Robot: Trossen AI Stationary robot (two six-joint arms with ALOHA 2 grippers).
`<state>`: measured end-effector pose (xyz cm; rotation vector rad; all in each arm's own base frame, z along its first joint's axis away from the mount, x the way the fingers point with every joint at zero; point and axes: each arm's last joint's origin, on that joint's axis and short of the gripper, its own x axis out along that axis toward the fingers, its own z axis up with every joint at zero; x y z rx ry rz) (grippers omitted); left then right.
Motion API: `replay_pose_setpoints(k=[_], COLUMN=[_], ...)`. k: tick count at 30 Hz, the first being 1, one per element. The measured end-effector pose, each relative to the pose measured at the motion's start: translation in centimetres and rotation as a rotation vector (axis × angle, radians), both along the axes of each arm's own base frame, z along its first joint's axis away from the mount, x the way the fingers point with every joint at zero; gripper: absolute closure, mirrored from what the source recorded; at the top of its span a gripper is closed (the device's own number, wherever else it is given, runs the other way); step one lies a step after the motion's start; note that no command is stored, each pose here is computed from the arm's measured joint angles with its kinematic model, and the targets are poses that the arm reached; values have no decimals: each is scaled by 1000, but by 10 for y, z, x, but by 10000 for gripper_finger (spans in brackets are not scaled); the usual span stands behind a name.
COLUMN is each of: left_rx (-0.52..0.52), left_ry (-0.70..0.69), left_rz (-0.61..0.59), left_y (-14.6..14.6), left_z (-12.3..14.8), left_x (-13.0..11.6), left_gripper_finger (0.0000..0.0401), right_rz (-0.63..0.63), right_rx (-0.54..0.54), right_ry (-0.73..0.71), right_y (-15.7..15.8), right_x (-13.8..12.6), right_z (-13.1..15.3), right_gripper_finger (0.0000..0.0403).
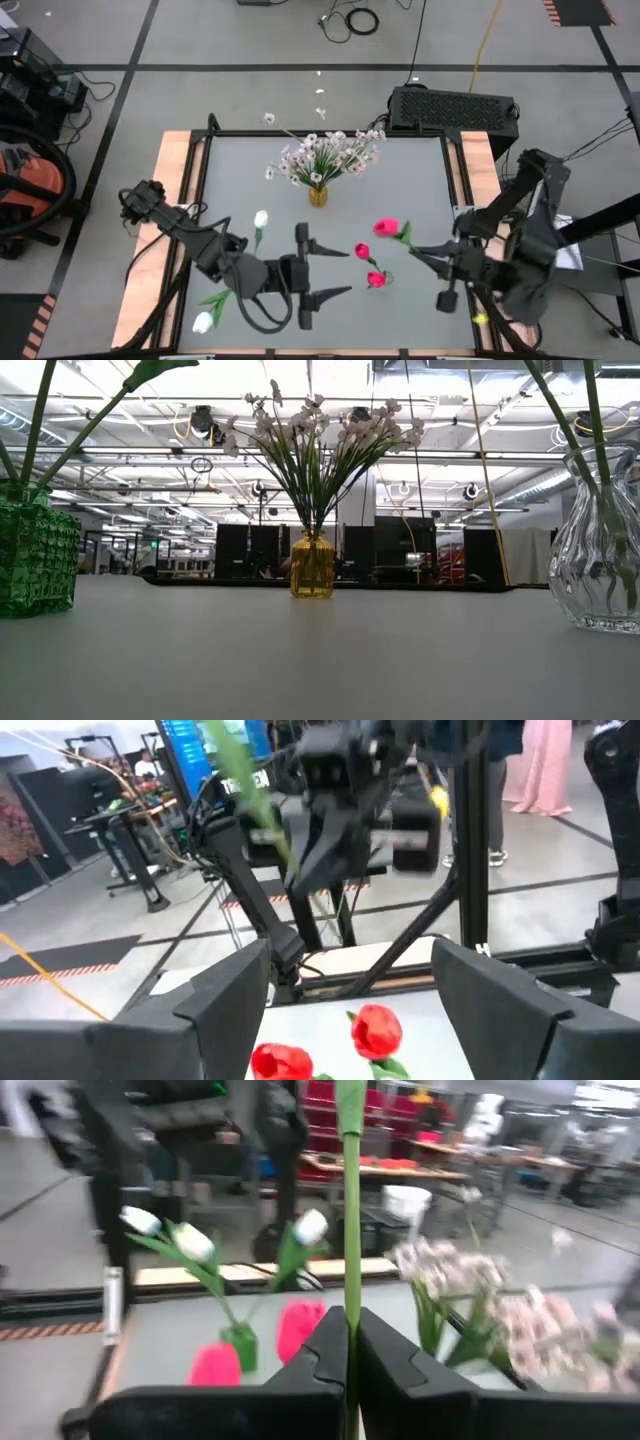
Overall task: Sort flowers into vase by color
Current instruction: Put the red flower into the transparent vase
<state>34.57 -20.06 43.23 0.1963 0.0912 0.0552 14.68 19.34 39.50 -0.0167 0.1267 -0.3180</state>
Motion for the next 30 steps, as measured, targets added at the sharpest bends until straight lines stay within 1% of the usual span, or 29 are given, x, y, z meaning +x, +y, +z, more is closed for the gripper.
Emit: replay_pose_setpoints(k=[2, 6, 8, 11, 12, 15, 21, 30], left_rx=[5, -13, -13, -25, -28, -36, -53, -59], left_ry=[9, 38, 54, 81, 92, 117, 155, 184], left_rz=[-9, -19, -7, 9, 12, 21, 37, 45], left_y=[-4, -11, -12, -13, -12, -12, -11, -11], left_z=[-1, -4, -6, -10, -11, -14, -19, -24], left_x=[-3, -7, -9, -10, -11, -11, -12, -12], left_gripper_finger=[116, 116, 116, 116, 116, 116, 115, 115], right_rz=[-55, -199, -217, -239, -249, -268, -311, -368], right_rx=[19, 59, 90, 165, 184, 192, 280, 269], right_ry=[-25, -144, -172, -211, -222, -225, -277, -282], right_y=[2, 2, 1, -2, -2, -3, 0, 5], right_x=[1, 2, 1, 3, 6, 12, 24, 48], right_z=[-23, -68, -87, -106, -112, -126, -136, -172], right_gripper_finger=[402, 402, 403, 403, 403, 403, 402, 402])
